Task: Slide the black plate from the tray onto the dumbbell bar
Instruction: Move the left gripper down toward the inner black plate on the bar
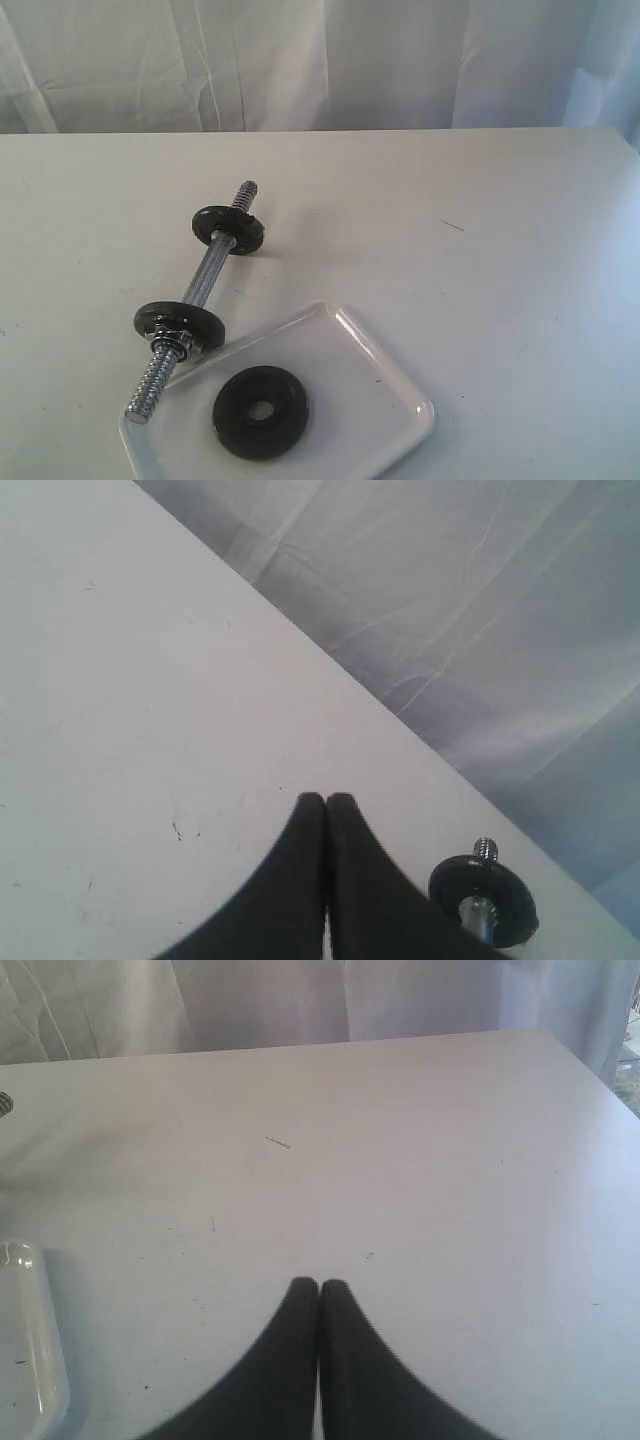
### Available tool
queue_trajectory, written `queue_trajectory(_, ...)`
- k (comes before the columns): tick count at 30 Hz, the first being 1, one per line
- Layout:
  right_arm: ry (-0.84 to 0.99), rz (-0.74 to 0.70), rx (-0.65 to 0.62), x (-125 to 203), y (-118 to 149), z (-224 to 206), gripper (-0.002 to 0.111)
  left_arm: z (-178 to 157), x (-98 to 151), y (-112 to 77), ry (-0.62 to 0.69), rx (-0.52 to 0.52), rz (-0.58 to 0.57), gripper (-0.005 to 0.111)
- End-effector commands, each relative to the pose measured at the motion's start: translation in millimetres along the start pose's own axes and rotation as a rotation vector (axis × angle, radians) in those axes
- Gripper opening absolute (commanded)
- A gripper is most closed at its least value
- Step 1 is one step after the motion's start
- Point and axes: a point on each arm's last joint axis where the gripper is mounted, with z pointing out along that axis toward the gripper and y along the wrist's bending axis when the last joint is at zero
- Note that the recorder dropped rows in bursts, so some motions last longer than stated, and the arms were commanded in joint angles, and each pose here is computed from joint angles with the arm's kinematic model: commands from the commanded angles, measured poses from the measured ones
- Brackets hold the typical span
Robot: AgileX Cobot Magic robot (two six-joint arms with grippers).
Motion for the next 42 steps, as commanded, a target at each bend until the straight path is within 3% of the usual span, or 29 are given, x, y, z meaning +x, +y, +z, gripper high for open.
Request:
queue_trajectory(1, -0.008, -0.001, 0.007, 1, -1, 0, 0.000, -4, -14, -13.0, -0.039, 0.035, 0.028, 0.000)
queue_trajectory(6, -0.008, -0.001, 0.007, 1, -1, 0, 0.000, -7, -84, -81.3, -0.025, 0.054, 0.350, 0.000)
queue_trajectory(9, -0.008, -0.001, 0.007, 1, -1, 0, 0.000, 17, -122, -119.8, 0.111, 0.040, 0.496, 0.000)
queue_trajectory(10, -0.008, -0.001, 0.007, 1, -1, 0, 0.000, 32, -133, -133.0, 0.212, 0.033, 0.547, 0.000)
queue_trajectory(14, -0.008, -0.001, 0.007, 1, -1, 0, 0.000, 90, -152, -157.4, 0.544, 0.054, 0.606, 0.000)
queue_trajectory(18, -0.008, -0.001, 0.007, 1, -1, 0, 0.000, 145, -154, -161.6, 0.702, 0.086, 0.586, 0.000)
queue_trajectory(23, -0.008, -0.001, 0.007, 1, -1, 0, 0.000, 194, -124, -150.8, 0.980, 0.111, 0.534, 0.000)
queue_trajectory(25, -0.008, -0.001, 0.007, 1, -1, 0, 0.000, 208, -103, -152.4, 1.070, 0.151, 0.564, 0.006)
queue_trajectory(27, -0.008, -0.001, 0.007, 1, -1, 0, 0.000, 222, -72, -159.3, 1.185, 0.218, 0.612, 0.025)
queue_trajectory(30, -0.008, -0.001, 0.007, 1, -1, 0, 0.000, 242, -26, -168.6, 1.312, 0.287, 0.659, 0.077)
queue_trajectory(32, -0.008, -0.001, 0.007, 1, -1, 0, 0.000, 252, -7, -168.7, 1.353, 0.362, 0.742, 0.103)
queue_trajectory(35, -0.008, -0.001, 0.007, 1, -1, 0, 0.000, 264, 10, -175.5, 1.376, 0.396, 0.667, 0.105)
queue_trajectory(39, -0.008, -0.001, 0.007, 1, -1, 0, 0.000, 278, 27, -183.8, 1.325, 0.428, 0.698, 0.105)
queue_trajectory(42, -0.008, -0.001, 0.007, 1, -1, 0, 0.000, 286, 43, -181.1, 1.320, 0.390, 0.676, 0.105)
